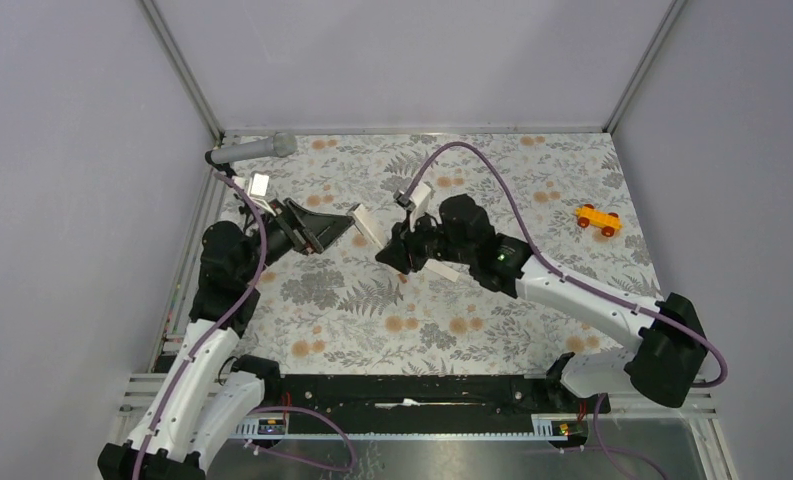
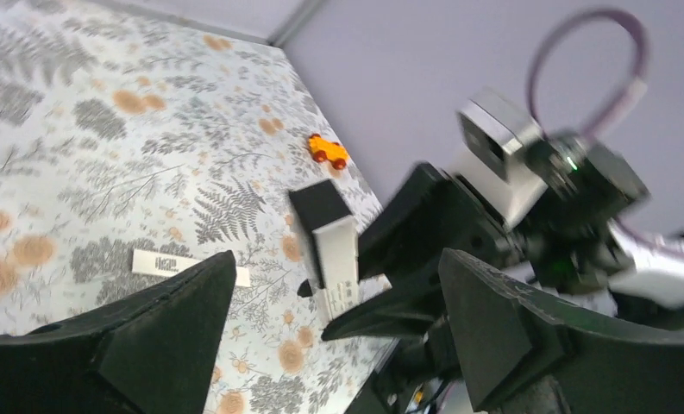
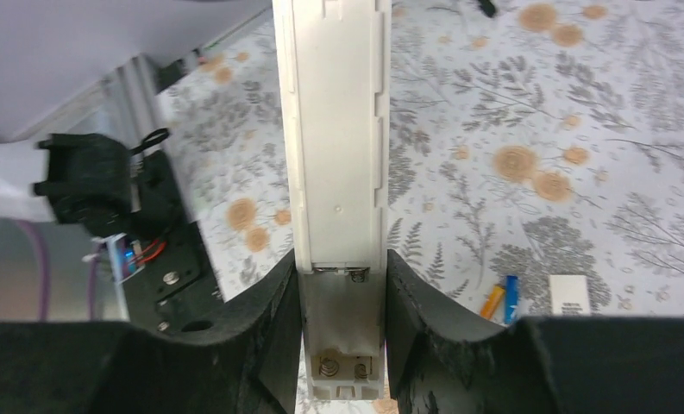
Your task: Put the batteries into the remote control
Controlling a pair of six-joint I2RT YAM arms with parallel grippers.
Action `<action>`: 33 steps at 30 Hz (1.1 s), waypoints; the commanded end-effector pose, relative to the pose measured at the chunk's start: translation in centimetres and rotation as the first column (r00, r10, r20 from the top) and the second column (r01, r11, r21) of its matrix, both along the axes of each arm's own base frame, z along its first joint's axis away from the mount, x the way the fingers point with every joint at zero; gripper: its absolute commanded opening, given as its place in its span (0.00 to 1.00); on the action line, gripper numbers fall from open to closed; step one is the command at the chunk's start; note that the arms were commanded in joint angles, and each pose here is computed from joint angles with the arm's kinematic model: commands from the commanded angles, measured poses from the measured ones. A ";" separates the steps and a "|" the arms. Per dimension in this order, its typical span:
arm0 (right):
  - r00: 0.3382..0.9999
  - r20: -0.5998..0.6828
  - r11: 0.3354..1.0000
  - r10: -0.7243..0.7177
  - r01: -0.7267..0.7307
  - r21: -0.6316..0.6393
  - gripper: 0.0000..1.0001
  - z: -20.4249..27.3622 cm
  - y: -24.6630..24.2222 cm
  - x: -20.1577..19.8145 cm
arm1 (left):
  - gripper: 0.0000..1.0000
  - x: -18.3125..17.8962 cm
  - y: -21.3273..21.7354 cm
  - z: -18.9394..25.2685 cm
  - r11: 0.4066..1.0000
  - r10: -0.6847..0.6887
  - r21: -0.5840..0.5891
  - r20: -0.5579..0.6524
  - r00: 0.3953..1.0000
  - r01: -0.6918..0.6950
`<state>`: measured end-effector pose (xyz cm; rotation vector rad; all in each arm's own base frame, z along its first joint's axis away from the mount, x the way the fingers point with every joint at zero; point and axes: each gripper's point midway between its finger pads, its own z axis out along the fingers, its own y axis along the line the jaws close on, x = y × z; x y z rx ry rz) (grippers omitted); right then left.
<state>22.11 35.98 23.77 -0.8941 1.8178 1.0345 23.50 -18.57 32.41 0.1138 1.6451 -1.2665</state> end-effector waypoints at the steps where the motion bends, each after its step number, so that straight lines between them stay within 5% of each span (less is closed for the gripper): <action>1: 0.972 0.128 0.977 -0.198 0.206 -0.053 0.16 0.6 0.3 3.2 | 0.89 3.0 2.0 -1.0 0.961 0.207 -0.141 -0.209 0.956 -0.239; 10: 0.955 0.102 0.953 -0.280 0.289 -0.092 0.12 0.2 2.2 3.9 | 0.94 3.8 1.7 -2.6 0.959 0.232 -0.086 -0.309 0.923 -0.270; 14: 0.973 0.090 0.971 -0.214 0.222 -0.088 0.12 0.2 3.4 3.0 | 0.66 4.2 0.1 -4.1 0.975 0.180 -0.056 -0.362 0.915 -0.215; 22: 0.991 0.022 0.983 -0.130 0.132 -0.126 0.12 -0.4 4.9 1.6 | 0.58 4.9 -0.5 -4.0 0.973 0.184 -0.068 -0.351 0.918 -0.221; 28: 0.991 -0.023 0.982 -0.130 0.125 -0.142 0.17 -0.9 5.3 1.4 | 0.15 5.1 -1.1 -4.5 0.967 0.139 -0.145 -0.387 0.911 -0.209; 31: 0.989 -0.055 0.978 -0.138 0.127 -0.162 0.34 -1.5 5.5 1.4 | 0.00 5.1 -1.0 -4.6 0.969 0.146 -0.131 -0.381 0.913 -0.210; 33: 0.980 -0.073 0.967 -0.185 0.169 -0.189 0.70 -1.7 5.0 1.8 | 0.00 5.2 -0.6 -4.8 0.970 0.175 -0.094 -0.368 0.913 -0.224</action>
